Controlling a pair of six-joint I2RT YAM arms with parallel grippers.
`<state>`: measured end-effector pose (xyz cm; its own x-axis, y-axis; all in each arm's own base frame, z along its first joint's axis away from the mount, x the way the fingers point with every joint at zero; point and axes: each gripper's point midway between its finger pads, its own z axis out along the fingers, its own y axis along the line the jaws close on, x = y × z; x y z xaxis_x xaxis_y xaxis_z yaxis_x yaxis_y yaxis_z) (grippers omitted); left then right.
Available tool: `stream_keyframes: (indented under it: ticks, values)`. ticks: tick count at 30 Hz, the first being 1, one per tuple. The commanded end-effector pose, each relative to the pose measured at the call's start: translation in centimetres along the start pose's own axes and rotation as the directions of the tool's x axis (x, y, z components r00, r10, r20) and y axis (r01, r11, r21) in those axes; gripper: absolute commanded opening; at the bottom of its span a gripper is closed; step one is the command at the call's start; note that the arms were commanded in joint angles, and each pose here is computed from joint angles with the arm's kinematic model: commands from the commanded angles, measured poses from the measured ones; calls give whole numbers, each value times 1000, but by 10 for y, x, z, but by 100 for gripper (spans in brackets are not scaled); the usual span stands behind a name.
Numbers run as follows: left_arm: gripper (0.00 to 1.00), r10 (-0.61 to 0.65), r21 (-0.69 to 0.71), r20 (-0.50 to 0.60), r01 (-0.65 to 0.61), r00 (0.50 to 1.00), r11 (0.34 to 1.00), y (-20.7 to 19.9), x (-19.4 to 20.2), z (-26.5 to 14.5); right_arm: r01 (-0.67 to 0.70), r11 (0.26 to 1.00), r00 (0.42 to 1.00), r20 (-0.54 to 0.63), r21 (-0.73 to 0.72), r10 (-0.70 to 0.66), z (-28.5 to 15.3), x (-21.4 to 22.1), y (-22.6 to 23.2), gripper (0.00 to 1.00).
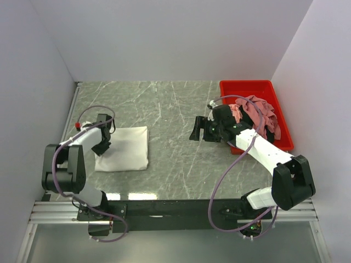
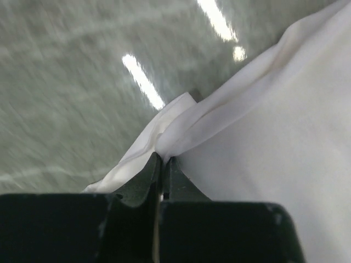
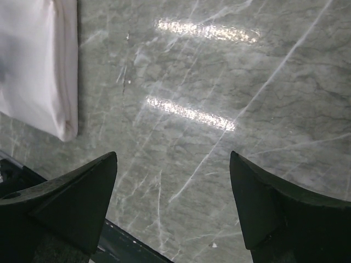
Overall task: Fold and stack the t-shirts
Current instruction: Neatly place the folded tshirt to the corner
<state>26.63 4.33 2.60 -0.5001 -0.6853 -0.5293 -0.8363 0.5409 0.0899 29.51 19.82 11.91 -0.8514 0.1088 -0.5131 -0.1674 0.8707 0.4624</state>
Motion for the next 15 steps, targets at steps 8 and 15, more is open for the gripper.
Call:
stream_keyframes:
  ticks: [8,15]
  values:
    - [1,54,-50,189,-46,980,998,3,-106,24,59,995,998,24,-81,-58,-6,-4,14,89]
    - [1,93,-131,227,-64,970,989,3,-145,36,60,996,998,-18,-70,-61,1,3,10,88]
